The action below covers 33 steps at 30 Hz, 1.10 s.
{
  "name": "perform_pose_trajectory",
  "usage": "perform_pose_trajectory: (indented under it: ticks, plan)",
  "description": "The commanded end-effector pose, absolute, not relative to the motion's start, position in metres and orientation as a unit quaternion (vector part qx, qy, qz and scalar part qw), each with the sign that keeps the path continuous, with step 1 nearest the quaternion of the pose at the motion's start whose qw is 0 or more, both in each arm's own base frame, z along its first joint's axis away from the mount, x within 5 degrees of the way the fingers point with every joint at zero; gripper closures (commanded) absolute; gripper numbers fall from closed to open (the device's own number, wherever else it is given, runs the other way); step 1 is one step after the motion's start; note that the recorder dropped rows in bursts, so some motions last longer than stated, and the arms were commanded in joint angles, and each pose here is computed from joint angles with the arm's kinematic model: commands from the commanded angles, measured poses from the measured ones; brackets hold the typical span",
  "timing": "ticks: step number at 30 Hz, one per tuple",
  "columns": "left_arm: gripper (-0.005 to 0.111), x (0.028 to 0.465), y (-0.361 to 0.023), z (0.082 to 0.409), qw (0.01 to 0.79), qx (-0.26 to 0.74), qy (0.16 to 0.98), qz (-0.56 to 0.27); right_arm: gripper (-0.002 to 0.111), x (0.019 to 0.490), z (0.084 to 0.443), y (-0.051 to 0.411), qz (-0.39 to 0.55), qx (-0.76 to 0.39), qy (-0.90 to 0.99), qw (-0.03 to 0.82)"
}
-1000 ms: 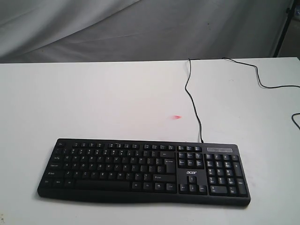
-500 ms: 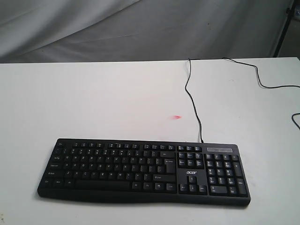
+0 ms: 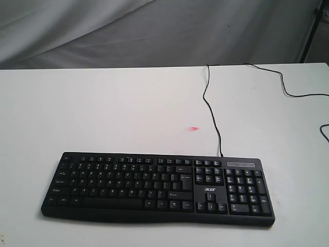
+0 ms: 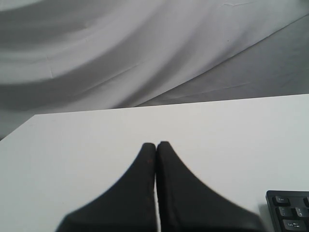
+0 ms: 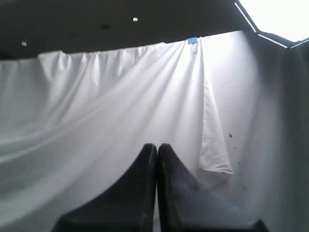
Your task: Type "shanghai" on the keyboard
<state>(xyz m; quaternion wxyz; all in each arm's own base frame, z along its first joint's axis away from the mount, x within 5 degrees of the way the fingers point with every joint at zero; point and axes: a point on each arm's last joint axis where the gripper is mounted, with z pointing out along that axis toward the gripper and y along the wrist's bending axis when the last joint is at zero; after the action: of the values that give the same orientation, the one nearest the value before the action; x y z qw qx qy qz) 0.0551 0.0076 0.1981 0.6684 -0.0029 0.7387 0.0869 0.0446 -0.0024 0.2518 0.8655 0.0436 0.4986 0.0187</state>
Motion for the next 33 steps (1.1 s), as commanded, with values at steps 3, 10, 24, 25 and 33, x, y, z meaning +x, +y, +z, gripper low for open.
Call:
perform_pose_trajectory:
  ticks: [3, 10, 24, 25, 33]
  plan:
    - [0.106, 0.056, 0.007, 0.197, 0.667, -0.003, 0.74, 0.084, 0.108, 0.036, 0.263, 0.0, 0.133, 0.082, 0.42, 0.894]
    - [0.106, 0.056, 0.007, 0.197, 0.667, -0.003, 0.74, 0.084, 0.108, 0.034, 0.282, 0.0, 0.159, 0.093, 0.429, 0.884]
    - [0.106, 0.056, 0.007, 0.197, 0.667, -0.003, 0.74, 0.084, 0.108, 0.139, 0.368, 0.02, 0.197, -0.038, 0.547, 0.813]
    - [0.106, 0.056, 0.007, 0.197, 0.667, -0.003, 0.74, 0.084, 0.108, 0.151, 0.375, 0.022, 0.19, -0.058, 0.557, 0.806]
    - [0.106, 0.056, 0.007, 0.197, 0.667, -0.003, 0.74, 0.084, 0.108, 0.238, 0.391, 0.013, 0.077, -0.121, 0.631, 0.763]
